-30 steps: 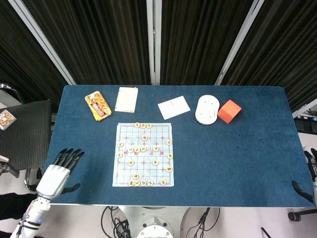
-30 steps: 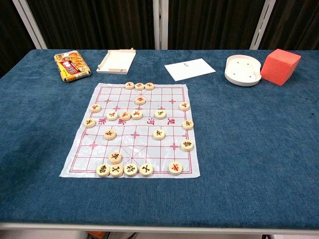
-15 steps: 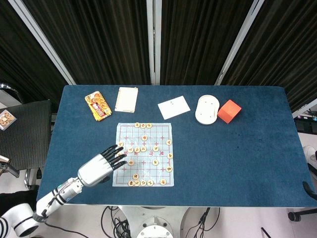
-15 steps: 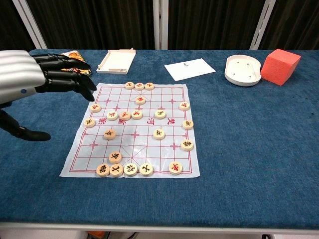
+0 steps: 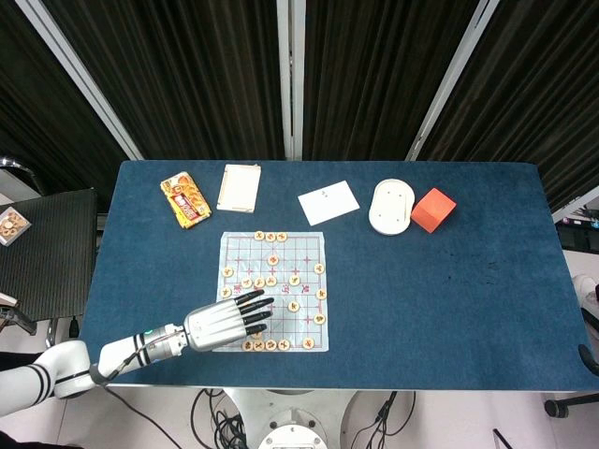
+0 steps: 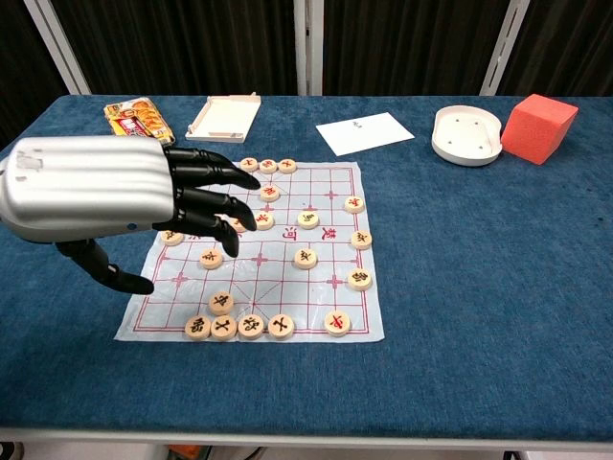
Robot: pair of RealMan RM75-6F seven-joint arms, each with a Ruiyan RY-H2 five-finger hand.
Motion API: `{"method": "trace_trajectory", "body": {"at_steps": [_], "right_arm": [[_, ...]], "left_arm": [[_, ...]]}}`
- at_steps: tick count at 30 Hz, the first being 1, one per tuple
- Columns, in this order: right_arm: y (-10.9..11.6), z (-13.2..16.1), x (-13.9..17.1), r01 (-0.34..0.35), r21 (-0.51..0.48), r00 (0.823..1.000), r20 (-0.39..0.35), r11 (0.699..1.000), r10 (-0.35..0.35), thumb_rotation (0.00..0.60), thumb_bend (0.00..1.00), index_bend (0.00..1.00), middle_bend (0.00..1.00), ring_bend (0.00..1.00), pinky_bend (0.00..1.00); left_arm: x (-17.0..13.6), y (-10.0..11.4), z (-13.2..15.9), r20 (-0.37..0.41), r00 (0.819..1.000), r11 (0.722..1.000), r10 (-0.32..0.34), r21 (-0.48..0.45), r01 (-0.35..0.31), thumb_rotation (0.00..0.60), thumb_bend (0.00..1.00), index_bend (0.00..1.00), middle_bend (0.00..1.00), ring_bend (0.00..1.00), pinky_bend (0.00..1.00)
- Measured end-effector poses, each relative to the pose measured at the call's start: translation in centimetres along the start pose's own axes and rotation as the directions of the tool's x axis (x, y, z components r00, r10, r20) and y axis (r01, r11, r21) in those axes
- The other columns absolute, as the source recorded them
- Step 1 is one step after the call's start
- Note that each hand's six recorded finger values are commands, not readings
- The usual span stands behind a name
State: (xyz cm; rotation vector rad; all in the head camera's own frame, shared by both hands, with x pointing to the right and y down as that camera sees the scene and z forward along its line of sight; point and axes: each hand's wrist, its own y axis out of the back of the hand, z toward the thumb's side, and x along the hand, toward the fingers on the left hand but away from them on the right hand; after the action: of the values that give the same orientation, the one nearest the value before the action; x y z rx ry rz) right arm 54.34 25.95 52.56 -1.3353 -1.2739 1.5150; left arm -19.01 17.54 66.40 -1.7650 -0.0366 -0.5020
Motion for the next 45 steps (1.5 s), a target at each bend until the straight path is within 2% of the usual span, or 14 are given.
{"method": "trace_trajectory", "body": {"at_steps": [6, 19, 32, 45], "right_arm": [[-0.1, -0.5, 0.1, -0.002, -0.008, 1.000, 0.009, 1.000, 0.002, 0.600, 0.15, 0.00, 0.00, 0.00, 0.00], [0.0, -1.6, 0.4, 0.005, -0.012, 0.999, 0.036, 1.000, -0.004, 0.600, 0.15, 0.00, 0.00, 0.00, 0.00], [-0.4, -1.6, 0.3, -0.008, -0.009, 0.999, 0.036, 1.000, 0.008, 0.600, 0.15, 0.00, 0.00, 0.00, 0.00], [-0.6, -1.7, 0.4, -0.017, -0.005, 0.999, 0.041, 1.000, 0.017, 0.600, 0.16, 0.00, 0.00, 0.00, 0.00]], "left_arm": [[1.7, -0.9, 0.1, 0.053, 0.999, 0.998, -0.003, 0.069, -0.001, 0.600, 0.17, 0.32, 0.17, 0.00, 0.12], [4.4, -2.8, 0.3, 0.083, 0.996, 1.000, -0.020, 0.020, 0.018, 0.600, 0.17, 0.36, 0.17, 0.00, 0.12], [4.4, -4.2, 0.0, 0.086, 0.996, 0.999, -0.026, 0.042, 0.022, 0.600, 0.17, 0.39, 0.18, 0.00, 0.11], [4.3, -4.7, 0.3, 0.086, 0.996, 0.999, -0.020, 0.043, 0.017, 0.600, 0.18, 0.40, 0.18, 0.00, 0.11]]}}
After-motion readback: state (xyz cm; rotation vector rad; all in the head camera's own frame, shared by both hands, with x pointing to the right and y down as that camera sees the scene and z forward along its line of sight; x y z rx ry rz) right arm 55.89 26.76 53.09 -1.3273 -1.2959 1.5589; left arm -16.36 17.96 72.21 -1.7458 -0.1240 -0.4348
